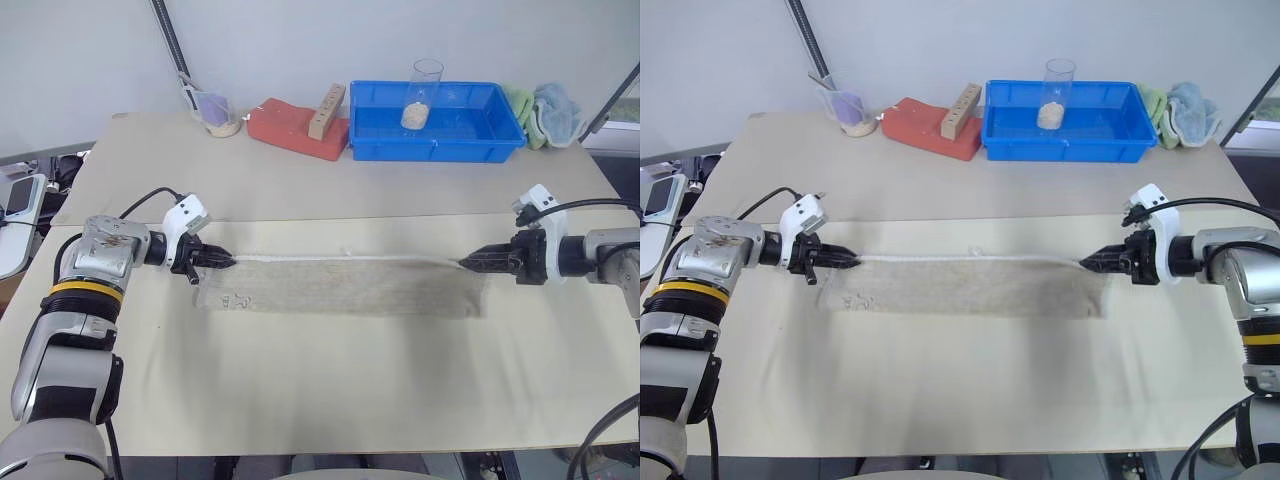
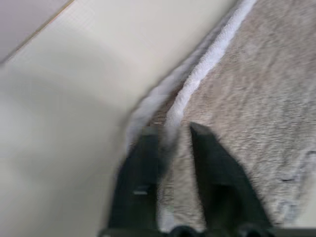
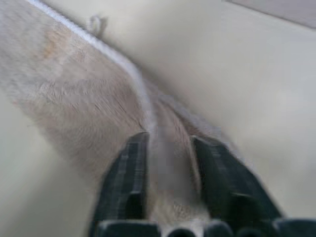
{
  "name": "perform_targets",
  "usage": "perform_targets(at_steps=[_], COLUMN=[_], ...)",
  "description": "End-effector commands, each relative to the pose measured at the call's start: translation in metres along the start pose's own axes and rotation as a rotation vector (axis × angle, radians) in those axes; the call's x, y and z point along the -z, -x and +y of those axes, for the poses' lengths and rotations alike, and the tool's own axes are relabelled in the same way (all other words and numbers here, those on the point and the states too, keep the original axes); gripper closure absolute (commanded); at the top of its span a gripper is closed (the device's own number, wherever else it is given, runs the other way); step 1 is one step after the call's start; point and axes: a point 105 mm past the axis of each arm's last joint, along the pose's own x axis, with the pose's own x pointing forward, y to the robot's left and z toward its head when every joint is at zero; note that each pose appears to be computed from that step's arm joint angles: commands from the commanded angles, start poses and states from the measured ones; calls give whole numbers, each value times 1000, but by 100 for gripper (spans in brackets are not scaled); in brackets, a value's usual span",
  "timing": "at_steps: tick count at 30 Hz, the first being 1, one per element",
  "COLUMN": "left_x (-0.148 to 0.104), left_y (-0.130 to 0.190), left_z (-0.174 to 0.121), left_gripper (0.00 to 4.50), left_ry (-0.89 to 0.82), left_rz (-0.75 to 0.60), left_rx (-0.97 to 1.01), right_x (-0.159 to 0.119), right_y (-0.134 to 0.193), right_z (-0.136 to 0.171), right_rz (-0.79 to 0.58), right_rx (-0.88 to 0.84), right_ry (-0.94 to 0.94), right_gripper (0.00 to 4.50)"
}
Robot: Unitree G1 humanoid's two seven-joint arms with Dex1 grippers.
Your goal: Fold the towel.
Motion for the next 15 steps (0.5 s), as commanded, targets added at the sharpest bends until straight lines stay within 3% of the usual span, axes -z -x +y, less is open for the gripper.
perform_targets(at_steps=[1,3,8,11,15], left_x=[-17,-27,-43,-53,-56], left_y=[10,17,39,47,42], left_z=[12,14,11,-14,-76], left_gripper=[150,61,61,61,61], left_ry=[-88,-93,-186,-263,-346], left_rz=[-53,-114,-204,-261,-302], left_rx=[-83,-100,-115,-14,213], right_x=[-20,-28,-29,-17,8], right_y=[12,22,48,55,53], right_z=[-12,-14,-8,3,16], right_rz=[-84,-128,-181,-199,-260], right_rx=[102,140,234,280,416], right_ry=[73,112,227,209,68], right_gripper=[136,70,70,70,70])
